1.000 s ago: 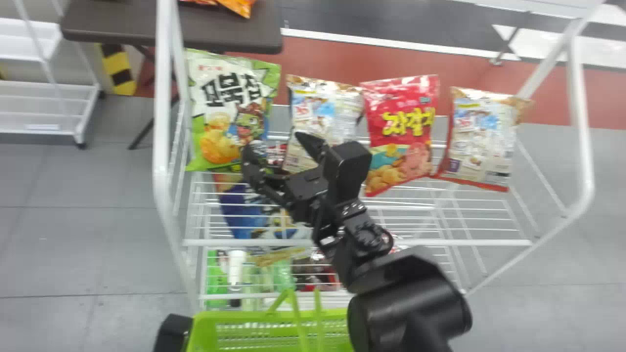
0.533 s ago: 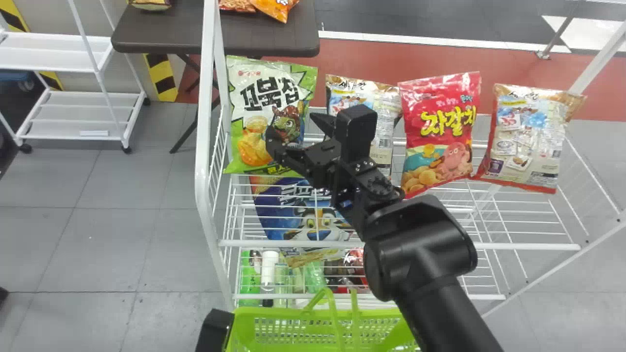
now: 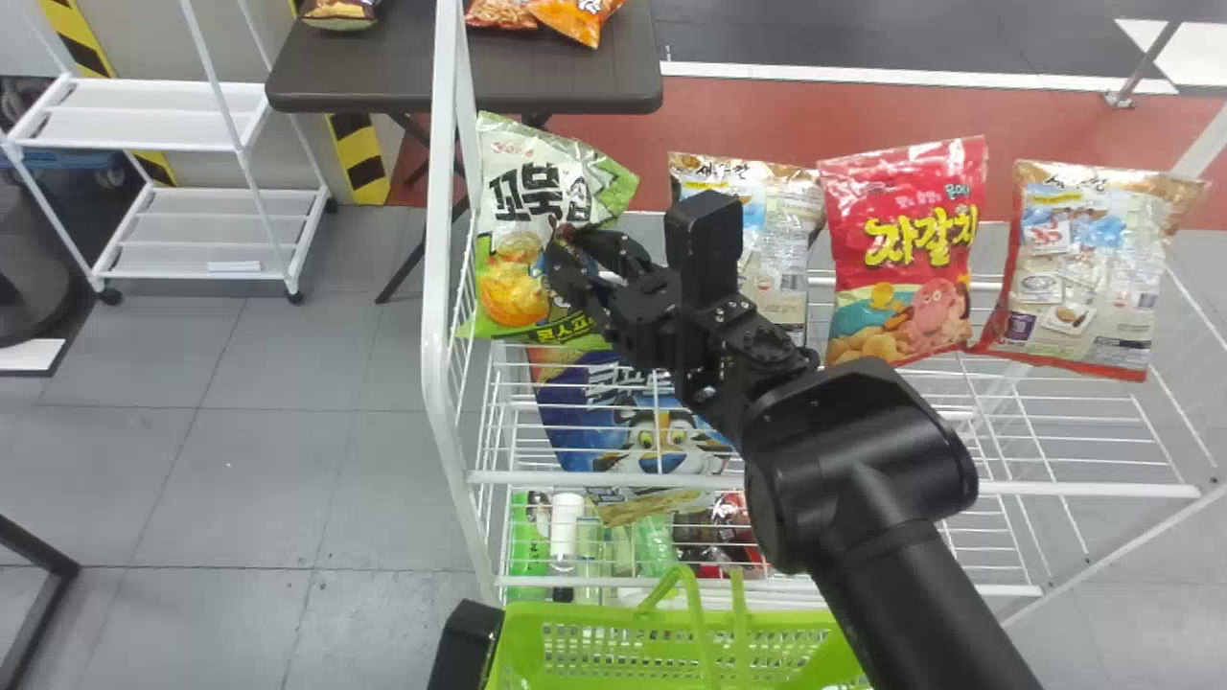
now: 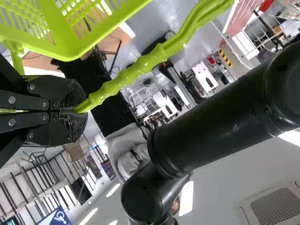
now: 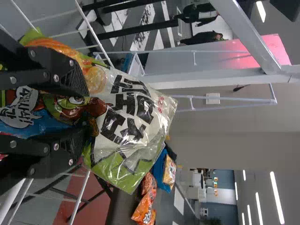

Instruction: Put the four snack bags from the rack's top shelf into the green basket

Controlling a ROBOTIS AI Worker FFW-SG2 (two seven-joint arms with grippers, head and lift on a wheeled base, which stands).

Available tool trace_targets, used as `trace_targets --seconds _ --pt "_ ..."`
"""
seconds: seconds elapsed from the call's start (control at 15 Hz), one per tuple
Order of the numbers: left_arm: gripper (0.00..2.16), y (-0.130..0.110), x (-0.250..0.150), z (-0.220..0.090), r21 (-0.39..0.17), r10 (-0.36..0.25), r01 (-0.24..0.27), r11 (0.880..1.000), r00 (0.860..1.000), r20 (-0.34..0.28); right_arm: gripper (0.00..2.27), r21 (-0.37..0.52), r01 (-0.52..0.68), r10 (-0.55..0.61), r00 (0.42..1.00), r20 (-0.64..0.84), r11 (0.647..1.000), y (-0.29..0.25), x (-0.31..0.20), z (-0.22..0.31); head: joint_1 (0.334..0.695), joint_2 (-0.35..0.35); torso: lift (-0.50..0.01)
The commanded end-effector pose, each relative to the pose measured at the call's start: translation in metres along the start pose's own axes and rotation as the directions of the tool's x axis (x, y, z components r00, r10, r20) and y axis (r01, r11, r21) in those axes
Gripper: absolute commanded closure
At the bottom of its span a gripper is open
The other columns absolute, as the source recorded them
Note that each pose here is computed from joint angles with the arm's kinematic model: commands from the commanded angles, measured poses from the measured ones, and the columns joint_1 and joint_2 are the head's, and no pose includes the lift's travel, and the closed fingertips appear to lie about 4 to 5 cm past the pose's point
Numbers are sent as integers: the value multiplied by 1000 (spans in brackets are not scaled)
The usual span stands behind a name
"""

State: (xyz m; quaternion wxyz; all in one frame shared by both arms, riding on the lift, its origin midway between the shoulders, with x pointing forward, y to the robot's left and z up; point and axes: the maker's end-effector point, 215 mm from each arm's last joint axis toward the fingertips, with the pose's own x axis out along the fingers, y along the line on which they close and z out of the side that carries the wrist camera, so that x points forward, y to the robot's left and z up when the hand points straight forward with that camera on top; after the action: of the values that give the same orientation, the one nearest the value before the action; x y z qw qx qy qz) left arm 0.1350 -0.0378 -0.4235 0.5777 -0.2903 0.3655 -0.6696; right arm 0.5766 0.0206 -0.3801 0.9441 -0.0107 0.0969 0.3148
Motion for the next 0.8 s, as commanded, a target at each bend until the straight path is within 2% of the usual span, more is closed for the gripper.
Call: trace_targets --seconds 0.0,0.07,0.2,0.33,0.4,0.53,0.73 --pt "1578 -2 -5 6 4 -20 20 1000 999 32 2037 13 -10 10 1000 2 1000 19 -18 5 695 -30 0" --pt "1578 -4 -9 9 -2 -38 38 999 998 52 2037 -13 2 -2 1000 10 1000 25 -33 14 695 -27 0" --pt "1578 3 -20 15 4 -14 14 1000 997 70 2037 -43 27 -26 999 24 999 34 -60 33 695 -15 0" --pt "1578 7 -31 19 4 5 -5 1000 996 88 2037 20 77 -78 997 16 997 18 -97 42 695 -12 0" --pt "1578 8 -33 20 4 8 -8 1000 996 91 2037 37 124 -123 992 -12 992 -11 -128 35 695 -25 0" --pt "1578 9 -33 21 7 13 -14 1000 996 94 2037 98 210 -204 976 -74 973 -56 -190 16 695 -84 0" --pt "1578 13 -31 24 29 28 -31 999 995 94 2037 153 272 -250 957 -149 950 -83 -278 -4 695 -257 0"
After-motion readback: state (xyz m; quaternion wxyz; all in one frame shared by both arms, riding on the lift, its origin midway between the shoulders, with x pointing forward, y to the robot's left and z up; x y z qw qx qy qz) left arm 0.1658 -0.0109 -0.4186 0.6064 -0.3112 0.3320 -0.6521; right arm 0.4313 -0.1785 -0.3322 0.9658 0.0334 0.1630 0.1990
